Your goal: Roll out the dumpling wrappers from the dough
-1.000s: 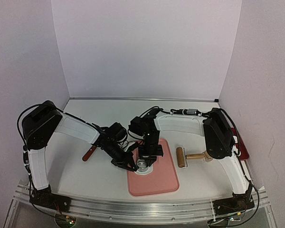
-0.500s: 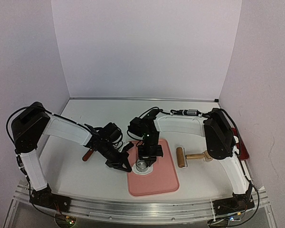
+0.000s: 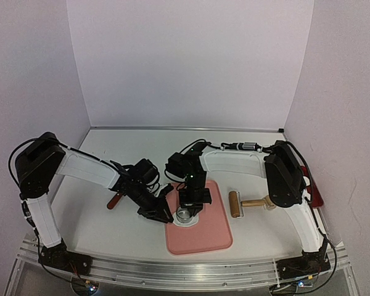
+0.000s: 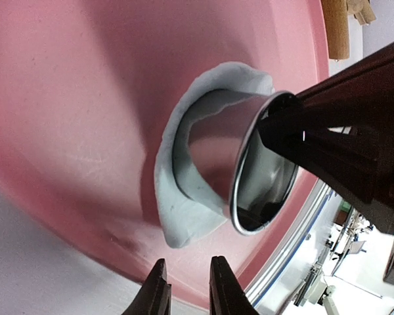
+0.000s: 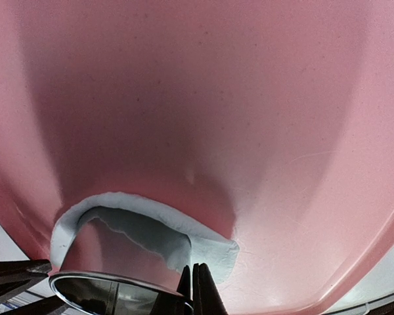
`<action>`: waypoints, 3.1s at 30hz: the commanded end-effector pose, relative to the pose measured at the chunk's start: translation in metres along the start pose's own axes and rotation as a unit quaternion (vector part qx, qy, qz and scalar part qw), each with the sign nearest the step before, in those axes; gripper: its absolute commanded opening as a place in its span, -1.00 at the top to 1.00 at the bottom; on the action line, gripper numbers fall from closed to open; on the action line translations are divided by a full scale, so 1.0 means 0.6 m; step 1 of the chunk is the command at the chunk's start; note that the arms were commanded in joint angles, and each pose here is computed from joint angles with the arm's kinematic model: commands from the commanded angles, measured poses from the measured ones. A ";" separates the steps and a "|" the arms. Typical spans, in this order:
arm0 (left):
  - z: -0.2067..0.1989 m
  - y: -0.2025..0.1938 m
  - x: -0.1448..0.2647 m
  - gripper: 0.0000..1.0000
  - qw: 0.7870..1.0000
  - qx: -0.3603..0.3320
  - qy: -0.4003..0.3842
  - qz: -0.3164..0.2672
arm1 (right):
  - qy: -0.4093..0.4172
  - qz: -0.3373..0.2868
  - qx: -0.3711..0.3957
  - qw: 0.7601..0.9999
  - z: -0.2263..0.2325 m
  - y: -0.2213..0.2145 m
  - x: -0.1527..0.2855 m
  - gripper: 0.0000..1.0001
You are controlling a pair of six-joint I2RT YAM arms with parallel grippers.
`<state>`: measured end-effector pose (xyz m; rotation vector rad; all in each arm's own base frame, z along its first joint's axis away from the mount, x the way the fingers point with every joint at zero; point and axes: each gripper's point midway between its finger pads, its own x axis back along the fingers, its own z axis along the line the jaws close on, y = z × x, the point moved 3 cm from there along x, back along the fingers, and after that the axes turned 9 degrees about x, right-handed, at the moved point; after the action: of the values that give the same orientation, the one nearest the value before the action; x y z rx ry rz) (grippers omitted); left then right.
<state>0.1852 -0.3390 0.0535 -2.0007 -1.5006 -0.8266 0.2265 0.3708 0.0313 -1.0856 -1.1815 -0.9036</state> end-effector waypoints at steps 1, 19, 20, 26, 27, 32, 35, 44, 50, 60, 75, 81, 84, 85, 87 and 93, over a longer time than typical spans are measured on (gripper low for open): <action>-0.014 0.029 -0.012 0.58 1.000 -0.004 -0.008 -0.012 | -0.143 0.095 -0.010 0.985 -0.084 -0.047 -0.172 1.00; 0.052 0.035 -0.062 0.59 0.997 0.040 0.058 0.009 | -0.134 0.092 -0.006 0.987 -0.074 -0.039 -0.174 1.00; 0.055 0.036 -0.062 0.64 0.997 0.042 0.063 0.008 | -0.135 0.093 -0.006 0.987 -0.074 -0.040 -0.174 1.00; 0.062 0.038 -0.061 0.99 0.996 0.043 0.078 0.002 | -0.138 0.095 -0.006 0.986 -0.077 -0.043 -0.175 1.00; 0.059 0.038 -0.058 1.00 0.996 0.040 0.075 0.000 | -0.139 0.096 -0.006 0.986 -0.078 -0.044 -0.176 1.00; 0.037 0.036 -0.030 1.00 0.998 0.023 0.060 -0.023 | -0.150 0.102 -0.005 0.983 -0.085 -0.051 -0.180 1.00; 0.023 0.033 -0.014 1.00 0.998 0.017 0.049 -0.035 | -0.157 0.104 -0.003 0.982 -0.089 -0.055 -0.180 1.00; -0.006 0.026 0.006 1.00 0.999 0.002 0.011 -0.043 | -0.162 0.105 0.001 0.981 -0.088 -0.057 -0.181 1.00; -0.040 0.036 0.022 1.00 0.998 -0.021 -0.024 -0.058 | -0.164 0.098 0.007 0.982 -0.085 -0.058 -0.177 1.00; -0.086 0.043 0.051 1.00 0.994 -0.038 -0.070 -0.079 | -0.159 0.098 0.013 0.982 -0.079 -0.057 -0.177 1.00; -0.111 0.061 0.045 1.00 0.991 -0.049 -0.097 -0.074 | -0.135 0.095 0.017 0.986 -0.066 -0.053 -0.177 1.00; -0.109 0.055 0.034 1.00 0.992 -0.045 -0.107 -0.053 | -0.131 0.087 0.017 0.987 -0.063 -0.050 -0.169 1.00; -0.105 0.055 0.029 1.00 0.993 -0.041 -0.104 -0.049 | -0.126 0.080 0.016 0.989 -0.059 -0.048 -0.159 1.00; -0.102 0.056 0.027 1.00 0.993 -0.039 -0.101 -0.048 | -0.124 0.077 0.016 0.989 -0.058 -0.047 -0.155 1.00; -0.094 0.057 0.022 1.00 0.995 -0.030 -0.088 -0.046 | -0.119 0.070 0.016 0.990 -0.054 -0.044 -0.146 1.00; -0.085 0.061 0.018 1.00 0.996 -0.022 -0.068 -0.048 | -0.097 0.030 0.020 0.995 -0.035 -0.027 -0.102 0.91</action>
<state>0.2036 -0.3707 0.0856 -2.0755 -1.6497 -0.7534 0.2258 0.3738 0.0390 -1.0436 -1.2386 -0.9036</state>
